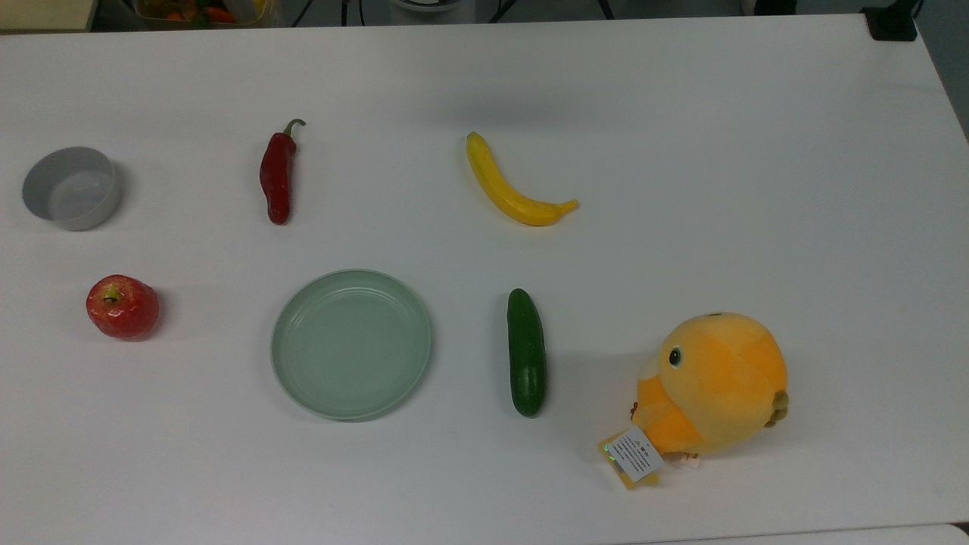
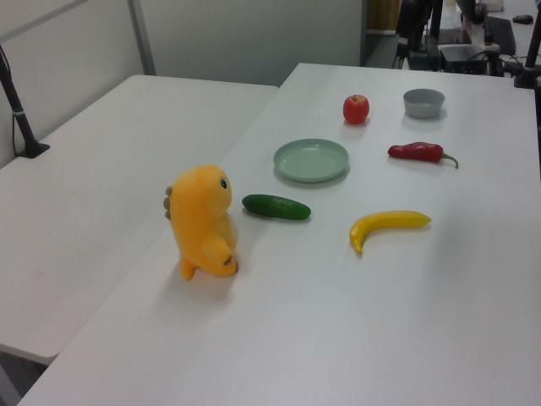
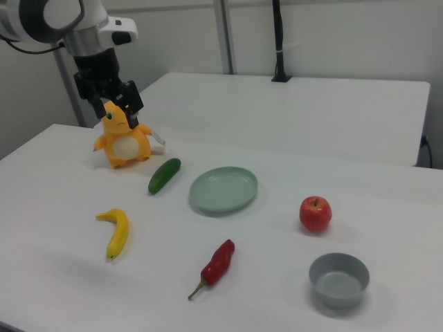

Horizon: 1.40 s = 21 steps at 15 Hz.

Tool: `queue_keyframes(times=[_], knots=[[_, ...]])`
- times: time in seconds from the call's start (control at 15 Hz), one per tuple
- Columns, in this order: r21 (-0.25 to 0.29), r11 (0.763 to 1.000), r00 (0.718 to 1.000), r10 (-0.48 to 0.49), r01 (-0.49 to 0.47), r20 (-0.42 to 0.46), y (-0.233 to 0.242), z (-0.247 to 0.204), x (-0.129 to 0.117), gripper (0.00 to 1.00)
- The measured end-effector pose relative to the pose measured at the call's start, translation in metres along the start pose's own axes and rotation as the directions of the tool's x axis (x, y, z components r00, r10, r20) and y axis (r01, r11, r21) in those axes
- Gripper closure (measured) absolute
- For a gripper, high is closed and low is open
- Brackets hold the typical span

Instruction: Put the red apple in the bowl

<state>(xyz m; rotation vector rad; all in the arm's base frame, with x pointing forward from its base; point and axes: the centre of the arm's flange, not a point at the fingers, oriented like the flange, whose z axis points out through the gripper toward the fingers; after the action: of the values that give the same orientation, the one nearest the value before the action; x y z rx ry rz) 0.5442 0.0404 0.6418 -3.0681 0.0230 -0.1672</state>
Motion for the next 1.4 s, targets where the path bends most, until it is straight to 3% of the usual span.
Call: queue_keyframes(times=[0.47,0.8,1.07,1.2,1.4], knots=[[0.000,1.000,1.000,0.002,-0.002,0.003,0.001,0.000,0.000,0.00],[-0.004,0.999,0.996,-0.033,0.033,0.087,0.002,0.007,-0.010,0.00],[-0.004,0.999,0.995,-0.040,0.041,0.096,0.003,0.009,-0.009,0.00],[-0.005,0.998,0.996,-0.058,0.058,0.064,0.010,0.009,0.000,0.00],[-0.027,0.997,0.996,-0.069,0.068,-0.053,0.051,0.005,0.035,0.00]])
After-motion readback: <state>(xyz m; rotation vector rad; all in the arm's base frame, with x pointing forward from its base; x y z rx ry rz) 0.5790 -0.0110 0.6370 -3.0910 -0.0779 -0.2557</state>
